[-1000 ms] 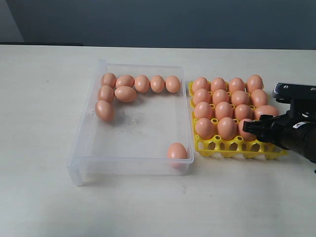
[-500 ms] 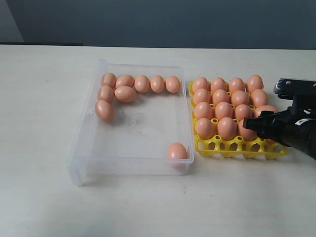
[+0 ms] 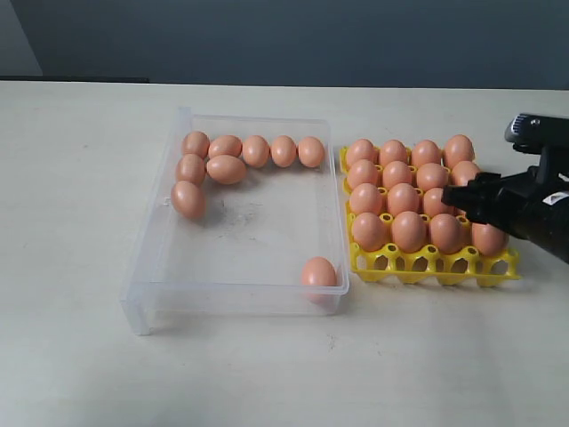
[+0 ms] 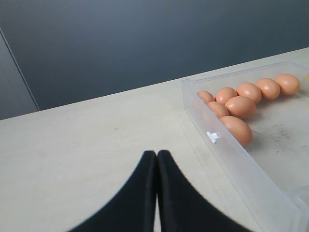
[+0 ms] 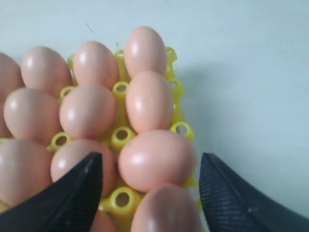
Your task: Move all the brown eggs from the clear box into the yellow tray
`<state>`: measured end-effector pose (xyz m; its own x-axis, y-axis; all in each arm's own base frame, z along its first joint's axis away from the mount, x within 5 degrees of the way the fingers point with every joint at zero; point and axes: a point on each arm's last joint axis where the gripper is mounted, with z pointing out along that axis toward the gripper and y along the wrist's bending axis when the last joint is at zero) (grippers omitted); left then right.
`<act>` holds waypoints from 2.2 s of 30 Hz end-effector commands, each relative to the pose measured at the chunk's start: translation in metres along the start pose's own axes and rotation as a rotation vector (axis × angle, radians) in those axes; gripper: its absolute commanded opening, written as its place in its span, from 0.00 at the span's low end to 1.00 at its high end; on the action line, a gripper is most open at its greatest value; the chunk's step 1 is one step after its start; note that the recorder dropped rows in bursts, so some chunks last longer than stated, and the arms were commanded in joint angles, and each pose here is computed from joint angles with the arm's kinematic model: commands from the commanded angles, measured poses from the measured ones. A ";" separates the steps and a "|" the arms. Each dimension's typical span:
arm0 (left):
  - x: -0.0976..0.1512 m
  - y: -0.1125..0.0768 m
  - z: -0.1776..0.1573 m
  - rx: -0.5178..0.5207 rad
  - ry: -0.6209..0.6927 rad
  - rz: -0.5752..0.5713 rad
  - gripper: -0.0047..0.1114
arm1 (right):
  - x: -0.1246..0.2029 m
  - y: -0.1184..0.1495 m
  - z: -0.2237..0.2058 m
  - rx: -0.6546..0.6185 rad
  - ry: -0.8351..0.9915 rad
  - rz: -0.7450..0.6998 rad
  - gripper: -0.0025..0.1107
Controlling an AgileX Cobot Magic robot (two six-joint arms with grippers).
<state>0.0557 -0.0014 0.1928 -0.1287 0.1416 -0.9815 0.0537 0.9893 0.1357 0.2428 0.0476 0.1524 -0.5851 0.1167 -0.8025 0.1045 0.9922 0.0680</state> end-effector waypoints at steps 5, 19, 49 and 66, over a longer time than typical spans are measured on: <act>-0.002 0.000 0.000 -0.001 -0.016 -0.003 0.04 | -0.048 0.017 0.012 -0.078 -0.032 0.052 0.11; -0.002 0.000 0.000 -0.001 -0.016 -0.003 0.04 | -0.036 -0.038 0.055 -0.025 0.299 0.137 0.02; -0.002 0.000 0.000 -0.001 -0.016 -0.003 0.04 | -0.029 -0.024 0.065 -0.040 0.317 0.101 0.02; -0.002 0.000 0.000 -0.001 -0.016 -0.003 0.04 | -0.054 -0.019 0.054 -0.065 0.221 0.074 0.02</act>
<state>0.0557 -0.0014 0.1928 -0.1287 0.1416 -0.9815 0.0537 0.9893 0.1357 0.3147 0.0198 0.1478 -0.7750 0.2076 -0.5969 0.1271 0.9764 0.1746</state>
